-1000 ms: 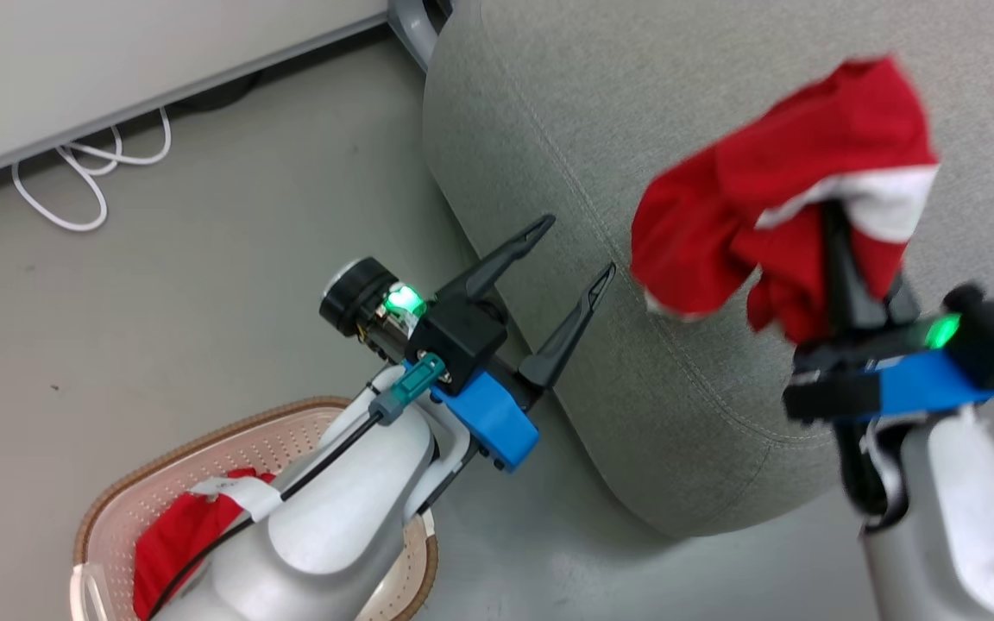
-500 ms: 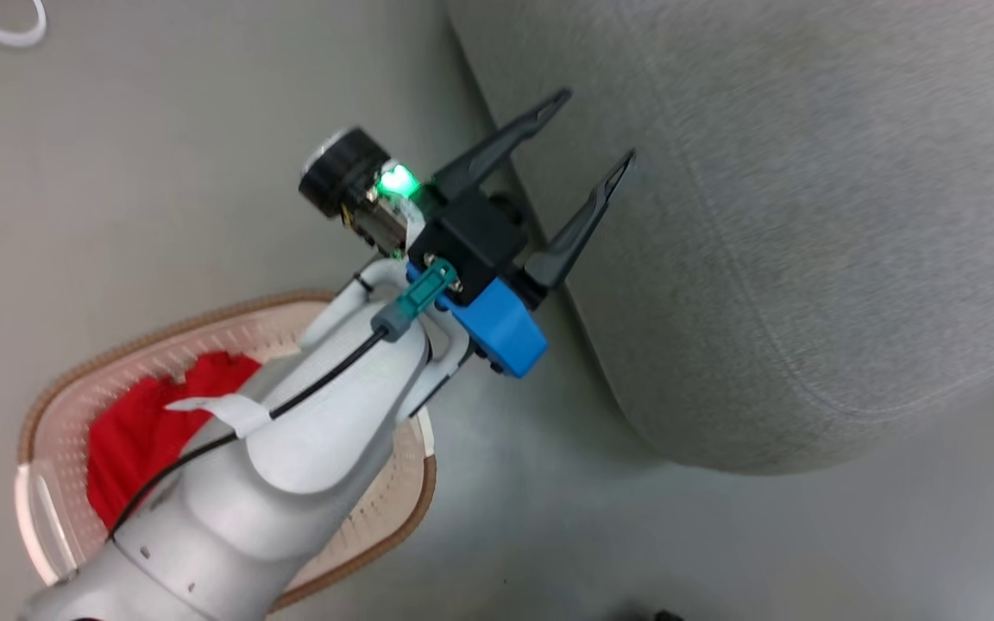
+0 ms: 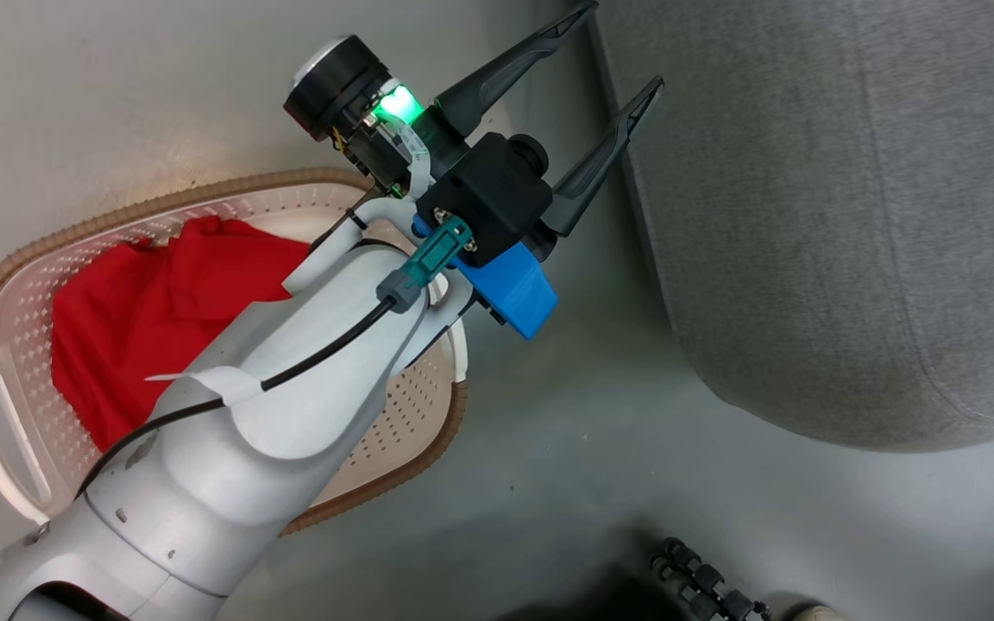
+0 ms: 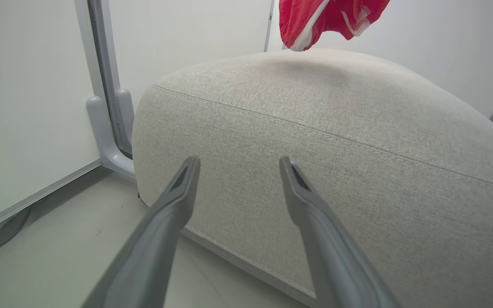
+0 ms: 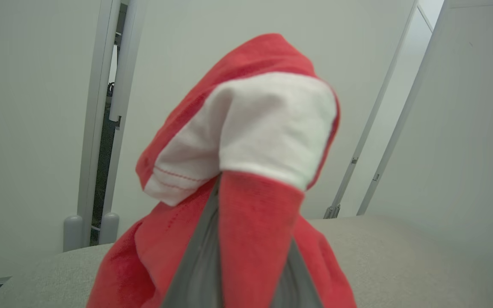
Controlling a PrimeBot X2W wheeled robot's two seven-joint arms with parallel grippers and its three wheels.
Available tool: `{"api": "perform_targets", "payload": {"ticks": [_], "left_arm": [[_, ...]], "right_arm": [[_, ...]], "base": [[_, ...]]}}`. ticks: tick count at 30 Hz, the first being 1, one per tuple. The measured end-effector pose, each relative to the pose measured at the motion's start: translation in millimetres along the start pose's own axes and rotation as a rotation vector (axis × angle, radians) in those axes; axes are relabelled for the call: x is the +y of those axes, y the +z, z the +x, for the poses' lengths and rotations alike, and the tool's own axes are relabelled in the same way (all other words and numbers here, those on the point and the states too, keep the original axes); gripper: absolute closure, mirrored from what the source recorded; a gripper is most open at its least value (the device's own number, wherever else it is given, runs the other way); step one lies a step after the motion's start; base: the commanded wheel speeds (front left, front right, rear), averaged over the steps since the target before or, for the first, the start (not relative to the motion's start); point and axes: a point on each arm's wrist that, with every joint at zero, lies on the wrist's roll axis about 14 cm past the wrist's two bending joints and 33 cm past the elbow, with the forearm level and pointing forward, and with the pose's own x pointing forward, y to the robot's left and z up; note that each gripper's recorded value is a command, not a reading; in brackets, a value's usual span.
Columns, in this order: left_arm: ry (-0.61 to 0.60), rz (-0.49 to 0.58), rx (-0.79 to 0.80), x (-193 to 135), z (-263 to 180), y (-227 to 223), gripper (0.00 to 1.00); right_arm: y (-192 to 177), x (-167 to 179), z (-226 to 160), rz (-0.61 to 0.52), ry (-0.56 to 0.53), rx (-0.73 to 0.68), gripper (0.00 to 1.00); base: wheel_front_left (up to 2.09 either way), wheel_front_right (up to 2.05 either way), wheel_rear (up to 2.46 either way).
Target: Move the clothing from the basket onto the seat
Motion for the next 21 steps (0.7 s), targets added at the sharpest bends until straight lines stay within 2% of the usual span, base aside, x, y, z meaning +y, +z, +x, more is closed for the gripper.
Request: {"api": "perform_targets", "payload": {"ticks": [5,10,17,18,19,21], "left_arm": [[0.02,-0.013,0.019,7,-6,-14,0.0],[0.021,-0.013,0.023,9,-8,-17,0.0],[0.028,-0.015,0.035,9,-11,-22,0.0],[0.027,-0.014,0.035,9,-11,-21,0.0],[0.027,-0.012,0.035,9,-11,-20,0.0],[0.03,-0.006,0.03,9,-11,-16,0.0]], "right_arm": [[-52,6,-10,-0.025,0.012,0.143,1.0],[-106,-1,-38,-0.015,-0.011,0.324,1.0],[-142,11,-57,0.018,-0.002,0.439,1.0],[-141,12,-56,0.021,-0.002,0.437,0.29],[-139,12,-55,0.027,-0.005,0.432,0.0],[-131,9,-53,0.04,-0.014,0.408,0.0]], "base": [[0.0,0.0,0.0],[0.0,0.0,0.0],[0.0,0.0,0.0],[0.0,0.0,0.0],[0.0,0.0,0.0],[0.0,0.0,0.0]]}}
